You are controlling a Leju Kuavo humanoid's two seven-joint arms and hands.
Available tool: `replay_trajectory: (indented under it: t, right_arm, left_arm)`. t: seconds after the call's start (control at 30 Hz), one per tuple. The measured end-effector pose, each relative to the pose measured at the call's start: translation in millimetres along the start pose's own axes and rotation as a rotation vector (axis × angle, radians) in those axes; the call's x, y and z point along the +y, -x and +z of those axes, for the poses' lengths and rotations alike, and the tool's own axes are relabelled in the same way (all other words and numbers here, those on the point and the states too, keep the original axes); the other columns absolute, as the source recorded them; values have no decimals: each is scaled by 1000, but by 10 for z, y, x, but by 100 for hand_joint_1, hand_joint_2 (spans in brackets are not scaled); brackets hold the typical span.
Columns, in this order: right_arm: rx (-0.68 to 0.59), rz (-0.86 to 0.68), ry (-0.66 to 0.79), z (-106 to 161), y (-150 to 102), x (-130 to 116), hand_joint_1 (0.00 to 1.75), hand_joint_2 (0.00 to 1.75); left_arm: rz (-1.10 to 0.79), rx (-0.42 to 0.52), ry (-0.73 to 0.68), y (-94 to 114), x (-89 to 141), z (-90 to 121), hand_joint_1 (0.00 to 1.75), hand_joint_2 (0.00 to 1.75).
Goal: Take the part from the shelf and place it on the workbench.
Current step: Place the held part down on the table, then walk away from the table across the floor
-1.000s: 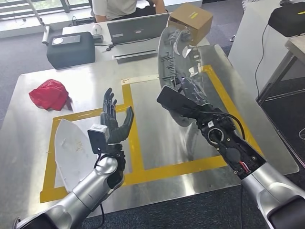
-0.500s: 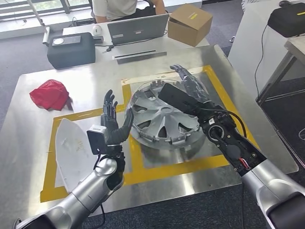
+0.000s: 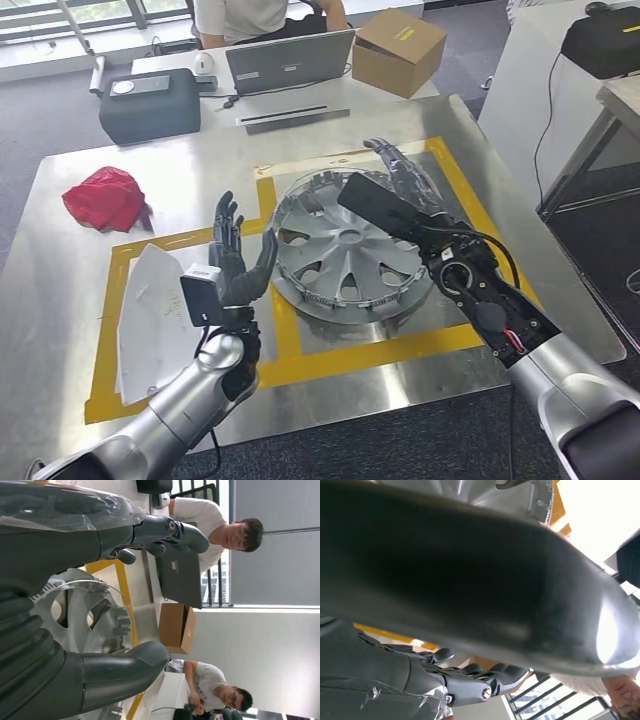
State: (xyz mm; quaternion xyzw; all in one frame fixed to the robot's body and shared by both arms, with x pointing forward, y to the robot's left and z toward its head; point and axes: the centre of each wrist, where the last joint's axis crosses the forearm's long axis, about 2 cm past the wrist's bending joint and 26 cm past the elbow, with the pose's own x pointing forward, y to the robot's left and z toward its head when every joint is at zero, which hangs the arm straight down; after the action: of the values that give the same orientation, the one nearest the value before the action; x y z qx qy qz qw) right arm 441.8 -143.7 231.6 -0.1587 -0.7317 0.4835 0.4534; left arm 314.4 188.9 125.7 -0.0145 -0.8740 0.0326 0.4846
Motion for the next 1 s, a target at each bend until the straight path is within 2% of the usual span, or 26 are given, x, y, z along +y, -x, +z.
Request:
replay_trajectory:
  t: [0.07, 0.2, 0.63, 1.0]
  right_arm:
    - [2, -9, 4, 1, 4, -3, 0, 0]
    - [1, -56, 28, 11, 14, 1, 0, 0]
    - [-39, -456, 145, 262, -32, 165, 0, 0]
    - [-105, -548, 188, 400, -121, 127, 0, 0]
  left_arm:
    - [-1, 2, -6, 1, 9, 3, 0, 175]
    - [-2, 14, -32, 8, 37, 6, 0, 0]
    - [-60, 13, -81, 15, 161, 19, 0, 0]
    - [-79, -1, -83, 0, 187, 9, 0, 0]
